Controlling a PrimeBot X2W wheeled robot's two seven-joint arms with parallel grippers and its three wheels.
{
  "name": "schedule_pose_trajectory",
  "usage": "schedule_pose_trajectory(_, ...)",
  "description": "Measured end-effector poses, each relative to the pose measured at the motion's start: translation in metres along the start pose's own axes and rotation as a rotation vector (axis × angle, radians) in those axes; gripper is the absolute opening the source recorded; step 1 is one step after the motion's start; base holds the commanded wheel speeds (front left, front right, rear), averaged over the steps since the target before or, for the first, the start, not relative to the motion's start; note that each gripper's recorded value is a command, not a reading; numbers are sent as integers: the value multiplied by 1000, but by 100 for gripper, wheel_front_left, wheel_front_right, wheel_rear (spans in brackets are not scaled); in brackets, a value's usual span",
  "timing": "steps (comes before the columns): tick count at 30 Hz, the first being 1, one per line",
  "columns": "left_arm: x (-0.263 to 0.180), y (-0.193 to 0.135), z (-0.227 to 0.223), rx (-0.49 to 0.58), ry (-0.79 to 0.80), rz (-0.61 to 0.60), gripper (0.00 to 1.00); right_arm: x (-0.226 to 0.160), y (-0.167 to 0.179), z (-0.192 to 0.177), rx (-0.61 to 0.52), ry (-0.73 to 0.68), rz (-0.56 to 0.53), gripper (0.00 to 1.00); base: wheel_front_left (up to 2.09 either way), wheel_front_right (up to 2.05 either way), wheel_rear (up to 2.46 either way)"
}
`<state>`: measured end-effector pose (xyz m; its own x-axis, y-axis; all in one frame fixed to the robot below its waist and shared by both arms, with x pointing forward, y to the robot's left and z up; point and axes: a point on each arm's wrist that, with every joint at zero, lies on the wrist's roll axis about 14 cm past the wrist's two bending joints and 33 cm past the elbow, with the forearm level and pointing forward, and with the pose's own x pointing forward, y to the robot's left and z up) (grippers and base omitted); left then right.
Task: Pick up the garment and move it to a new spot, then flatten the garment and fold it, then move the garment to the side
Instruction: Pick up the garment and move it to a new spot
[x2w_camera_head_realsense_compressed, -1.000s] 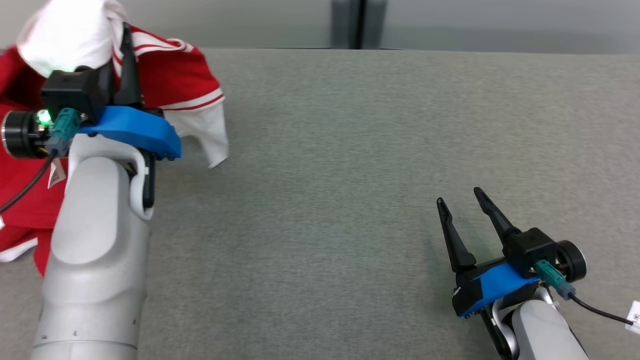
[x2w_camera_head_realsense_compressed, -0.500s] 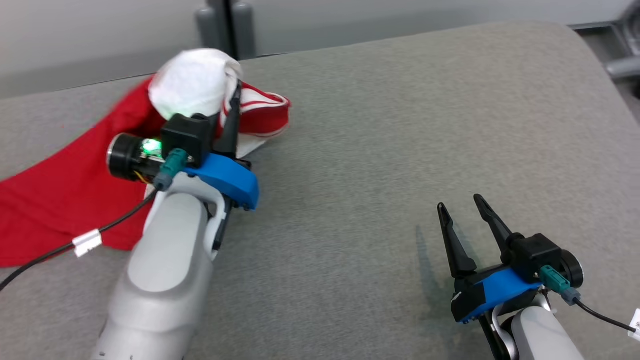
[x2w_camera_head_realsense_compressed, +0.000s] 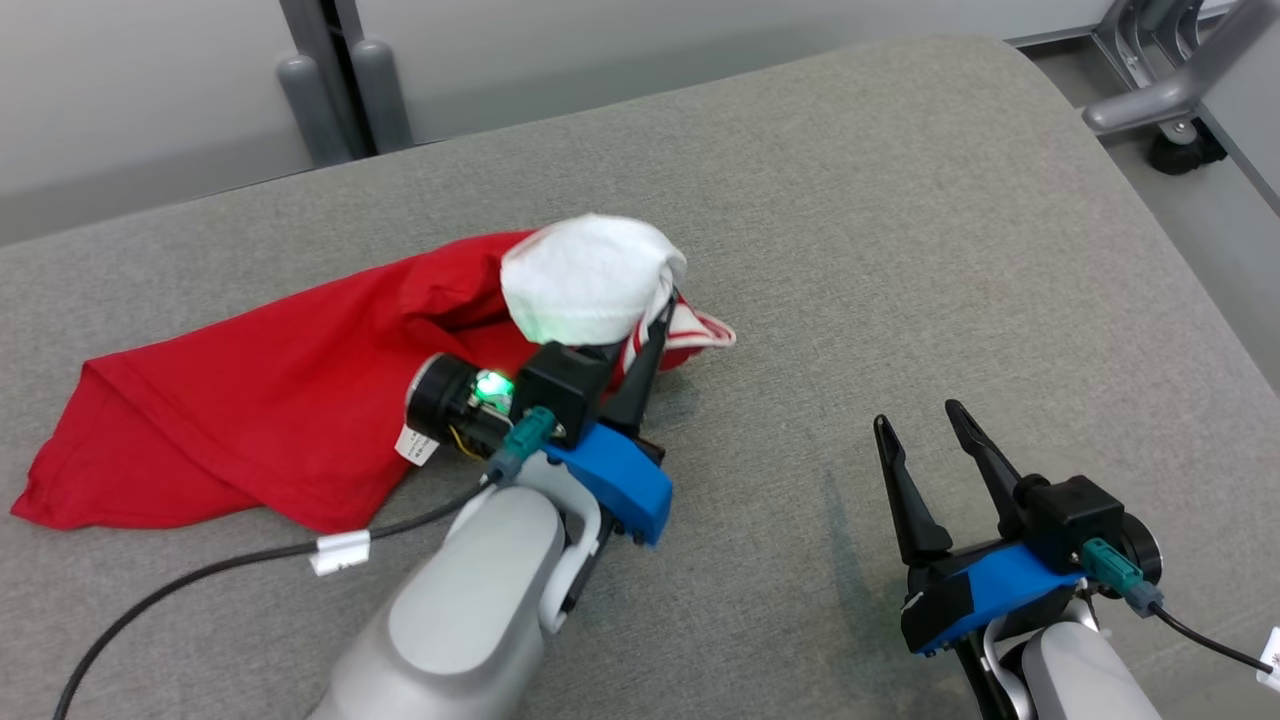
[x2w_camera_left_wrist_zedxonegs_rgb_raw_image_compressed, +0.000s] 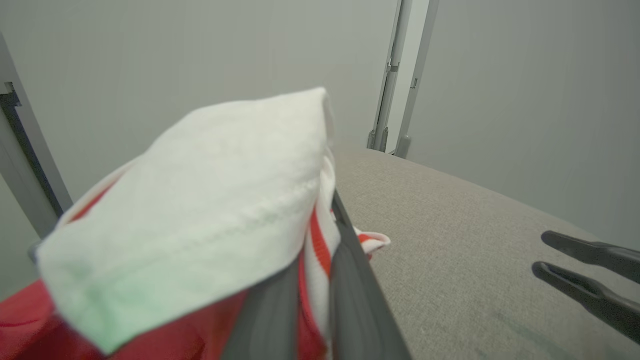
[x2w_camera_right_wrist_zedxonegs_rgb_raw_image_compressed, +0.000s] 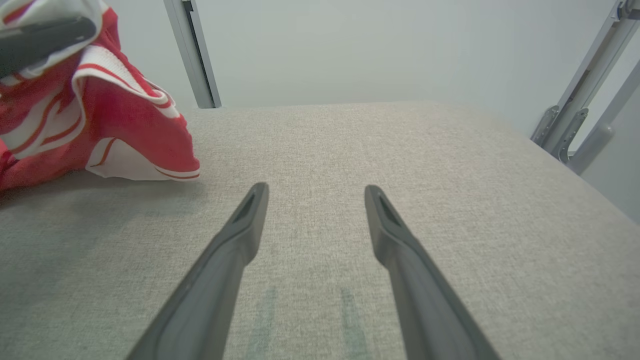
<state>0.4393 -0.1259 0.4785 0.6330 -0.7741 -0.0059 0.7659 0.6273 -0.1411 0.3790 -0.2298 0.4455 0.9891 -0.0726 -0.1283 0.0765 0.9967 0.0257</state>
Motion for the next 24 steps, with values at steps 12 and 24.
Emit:
schedule_pose_trajectory(12, -70, 52, -40, 31, 133, 273, 100, 15, 43, 7, 20, -28, 121, 100, 0, 0, 0)
schedule_pose_trajectory(24, -186, 114, -23, 38, 77, 678, 100, 5, 79, 18, 16, -63, 225, 100, 0, 0, 0)
